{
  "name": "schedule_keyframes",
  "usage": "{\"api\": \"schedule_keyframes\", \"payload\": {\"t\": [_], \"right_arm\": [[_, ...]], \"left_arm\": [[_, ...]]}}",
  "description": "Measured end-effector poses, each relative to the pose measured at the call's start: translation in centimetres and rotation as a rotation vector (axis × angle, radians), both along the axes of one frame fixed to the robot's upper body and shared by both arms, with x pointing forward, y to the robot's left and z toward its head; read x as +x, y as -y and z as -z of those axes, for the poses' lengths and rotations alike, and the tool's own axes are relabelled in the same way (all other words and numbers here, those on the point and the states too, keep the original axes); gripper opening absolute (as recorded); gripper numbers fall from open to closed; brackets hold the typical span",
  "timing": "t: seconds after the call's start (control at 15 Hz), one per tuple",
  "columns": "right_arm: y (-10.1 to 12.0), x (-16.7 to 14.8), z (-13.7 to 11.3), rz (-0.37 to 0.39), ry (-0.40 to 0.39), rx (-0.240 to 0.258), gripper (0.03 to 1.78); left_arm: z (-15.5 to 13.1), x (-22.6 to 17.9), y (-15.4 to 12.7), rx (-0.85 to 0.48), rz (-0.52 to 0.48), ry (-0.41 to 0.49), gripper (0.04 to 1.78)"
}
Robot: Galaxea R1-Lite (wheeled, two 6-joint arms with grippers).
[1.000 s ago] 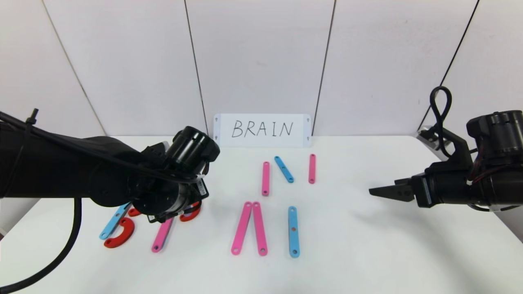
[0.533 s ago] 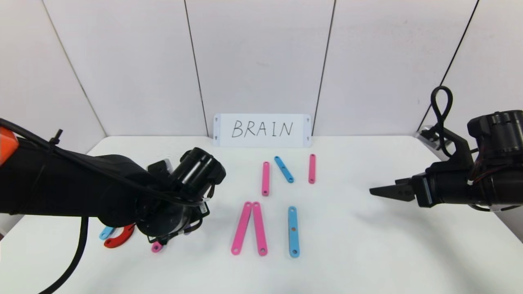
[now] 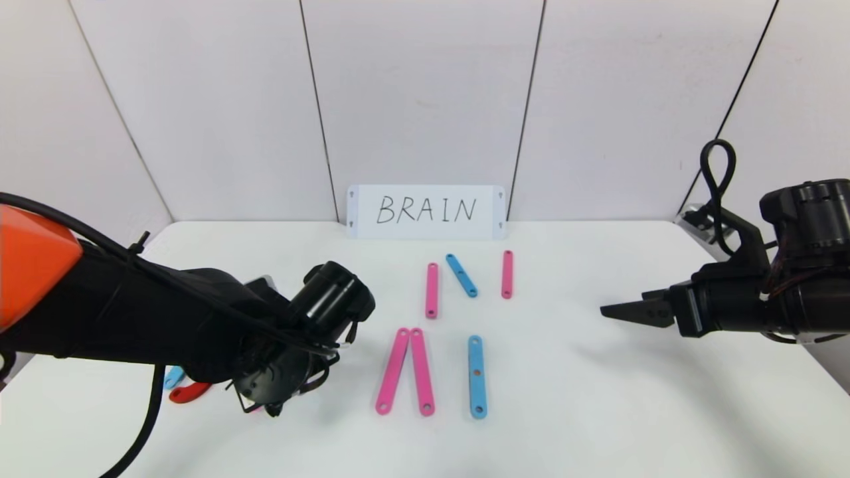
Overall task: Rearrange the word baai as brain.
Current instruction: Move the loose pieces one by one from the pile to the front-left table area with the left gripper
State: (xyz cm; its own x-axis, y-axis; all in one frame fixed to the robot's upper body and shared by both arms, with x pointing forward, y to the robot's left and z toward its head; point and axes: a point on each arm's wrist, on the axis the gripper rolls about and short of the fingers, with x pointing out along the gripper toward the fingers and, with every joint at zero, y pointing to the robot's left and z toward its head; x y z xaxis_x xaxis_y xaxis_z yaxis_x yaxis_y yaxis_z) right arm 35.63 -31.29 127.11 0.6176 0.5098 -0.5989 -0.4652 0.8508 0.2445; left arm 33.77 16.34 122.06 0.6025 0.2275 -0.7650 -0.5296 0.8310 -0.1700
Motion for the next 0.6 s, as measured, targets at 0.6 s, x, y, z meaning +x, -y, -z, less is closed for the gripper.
{"api": "schedule_keyframes", "payload": {"t": [0.6], "right_arm": [[0.0,0.0,0.0,0.000,0.001,0.000,1.74]], "left_arm": [[1.3,-0.7,0.8,0.011,0.000,-0.031,0.28]]}}
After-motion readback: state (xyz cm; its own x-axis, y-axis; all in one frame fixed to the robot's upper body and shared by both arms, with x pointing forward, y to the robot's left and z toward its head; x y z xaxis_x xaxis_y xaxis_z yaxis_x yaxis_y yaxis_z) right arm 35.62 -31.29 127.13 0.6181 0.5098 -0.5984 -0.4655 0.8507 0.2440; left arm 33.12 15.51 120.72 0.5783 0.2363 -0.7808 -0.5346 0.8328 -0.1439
